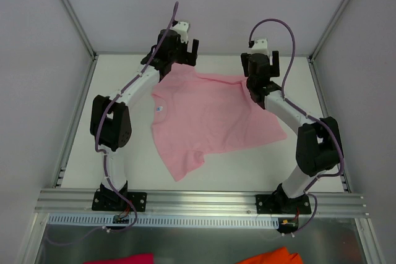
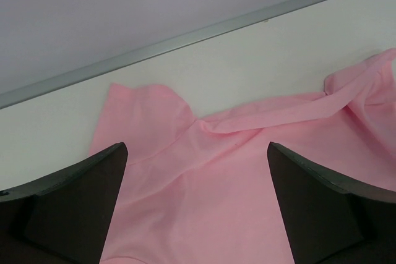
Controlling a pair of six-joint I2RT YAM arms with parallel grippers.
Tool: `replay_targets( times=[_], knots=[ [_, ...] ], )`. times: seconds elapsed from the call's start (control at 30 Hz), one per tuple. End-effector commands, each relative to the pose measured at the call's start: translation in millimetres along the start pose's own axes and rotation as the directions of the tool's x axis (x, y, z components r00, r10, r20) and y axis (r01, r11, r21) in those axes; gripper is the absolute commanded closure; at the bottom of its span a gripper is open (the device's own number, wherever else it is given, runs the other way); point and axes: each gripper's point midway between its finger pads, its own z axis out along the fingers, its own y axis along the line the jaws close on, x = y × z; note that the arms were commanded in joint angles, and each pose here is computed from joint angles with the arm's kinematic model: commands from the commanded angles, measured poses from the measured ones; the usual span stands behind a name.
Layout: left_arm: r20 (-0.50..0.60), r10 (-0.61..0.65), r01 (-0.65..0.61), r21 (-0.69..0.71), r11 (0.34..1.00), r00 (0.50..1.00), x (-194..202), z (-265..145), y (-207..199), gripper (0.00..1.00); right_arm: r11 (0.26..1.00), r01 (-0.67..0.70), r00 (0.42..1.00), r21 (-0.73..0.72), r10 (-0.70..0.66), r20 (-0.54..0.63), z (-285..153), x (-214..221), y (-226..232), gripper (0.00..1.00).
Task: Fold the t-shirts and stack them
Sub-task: Flatten out the tshirt
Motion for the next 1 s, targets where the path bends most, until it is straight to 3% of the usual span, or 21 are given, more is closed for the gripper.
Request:
replay_targets(
  times=[0.0, 0.07, 0.17, 0.27, 0.3, 0.43, 0.63, 0.97],
  knots=[
    [0.12, -0.02, 0.017, 0.03, 0.999, 0.993, -37, -19, -16, 0.01, 0.989, -0.15, 0.98, -0.014, 0.15, 0.134, -19, -42, -17, 0.16],
    [0.126, -0.013, 0.009, 0.032, 0.999, 0.992, -36, -25, -23, 0.01, 0.978, -0.201, 0.968, -0.056, 0.207, 0.139, -33, -48, -19, 0.19],
    [0.101, -0.026, 0.019, 0.066, 0.998, 0.995, -21, -39, -42, 0.01, 0.973, -0.175, 0.984, -0.148, 0.178, 0.003, -48, -25, -4, 0.4],
    [0.049, -0.037, 0.031, 0.104, 0.994, 0.998, 5, -48, -63, 0.01, 0.963, -0.216, 0.976, -0.159, 0.211, -0.048, -59, -29, -3, 0.73],
    [0.061, -0.031, 0.024, 0.098, 0.995, 0.998, 7, -49, -67, 0.01, 0.965, -0.21, 0.975, -0.156, 0.196, -0.104, -68, -19, -6, 0.97],
    [0.037, -0.008, 0.004, 0.109, 0.994, 0.999, 36, -65, -90, 0.01, 0.954, -0.249, 0.954, -0.169, 0.212, -0.21, -91, 14, 1, 0.99],
    [0.019, -0.098, 0.095, 0.124, 0.988, 0.995, 67, -84, -90, 0.01, 0.955, -0.235, 0.895, -0.183, 0.139, -0.423, -97, 89, 27, 0.99],
    [-0.043, -0.18, 0.183, 0.084, 0.979, 0.983, 106, -107, -79, 0.01, 0.941, -0.237, 0.858, -0.241, 0.087, -0.505, -99, 146, 54, 0.99]
  ],
)
